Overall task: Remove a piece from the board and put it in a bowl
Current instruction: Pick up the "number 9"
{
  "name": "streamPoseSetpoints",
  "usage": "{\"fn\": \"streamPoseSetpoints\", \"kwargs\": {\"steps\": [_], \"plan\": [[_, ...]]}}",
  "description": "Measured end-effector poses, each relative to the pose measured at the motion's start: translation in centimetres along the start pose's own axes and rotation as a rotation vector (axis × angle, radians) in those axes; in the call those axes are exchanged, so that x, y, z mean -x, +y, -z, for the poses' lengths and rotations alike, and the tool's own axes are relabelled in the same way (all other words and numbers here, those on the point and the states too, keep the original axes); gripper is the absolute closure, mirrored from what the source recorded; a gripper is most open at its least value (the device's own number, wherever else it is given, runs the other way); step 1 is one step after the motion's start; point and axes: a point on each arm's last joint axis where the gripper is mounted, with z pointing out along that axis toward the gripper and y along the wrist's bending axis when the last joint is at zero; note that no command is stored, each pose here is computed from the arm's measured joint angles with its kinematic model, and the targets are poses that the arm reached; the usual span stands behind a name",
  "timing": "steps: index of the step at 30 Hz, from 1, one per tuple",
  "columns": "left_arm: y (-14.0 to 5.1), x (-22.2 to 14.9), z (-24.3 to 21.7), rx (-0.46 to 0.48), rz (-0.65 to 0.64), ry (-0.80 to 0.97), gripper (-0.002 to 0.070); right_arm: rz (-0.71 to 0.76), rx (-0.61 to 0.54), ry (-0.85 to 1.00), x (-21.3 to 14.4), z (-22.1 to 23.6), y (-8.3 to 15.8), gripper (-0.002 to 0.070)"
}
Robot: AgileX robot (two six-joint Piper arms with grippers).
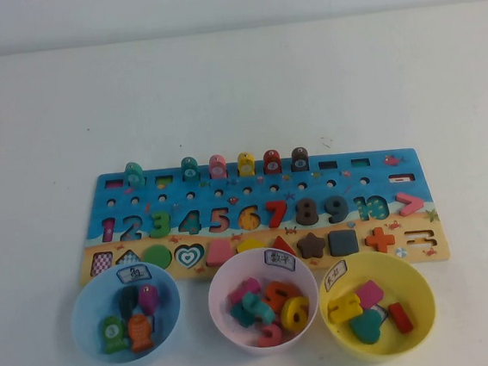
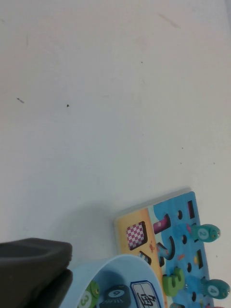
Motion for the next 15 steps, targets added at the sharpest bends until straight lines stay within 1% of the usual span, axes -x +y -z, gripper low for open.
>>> {"fn": "streamPoseSetpoints", "kwargs": {"steps": [3,6,11,15], "plan": [[0.0,0.0,0.0,0.000,0.000,0.000,0.0678,0.062,-0.085,0.101,2.6,-2.8,-0.2,0.0694],[0.0,0.0,0.0,0.000,0.000,0.000,0.0678,0.118,-0.131,0.156,4.9,-5.5,0.3,0.0694],[0.0,0.0,0.0,0.000,0.000,0.000,0.0678,0.165,-0.130,0.202,8.2,-9.9,1.3,0.0694],[0.0,0.0,0.0,0.000,0.000,0.000,0.0678,0.158,-0.132,0.255,9.7,-14.0,2.1,0.0694]]}}
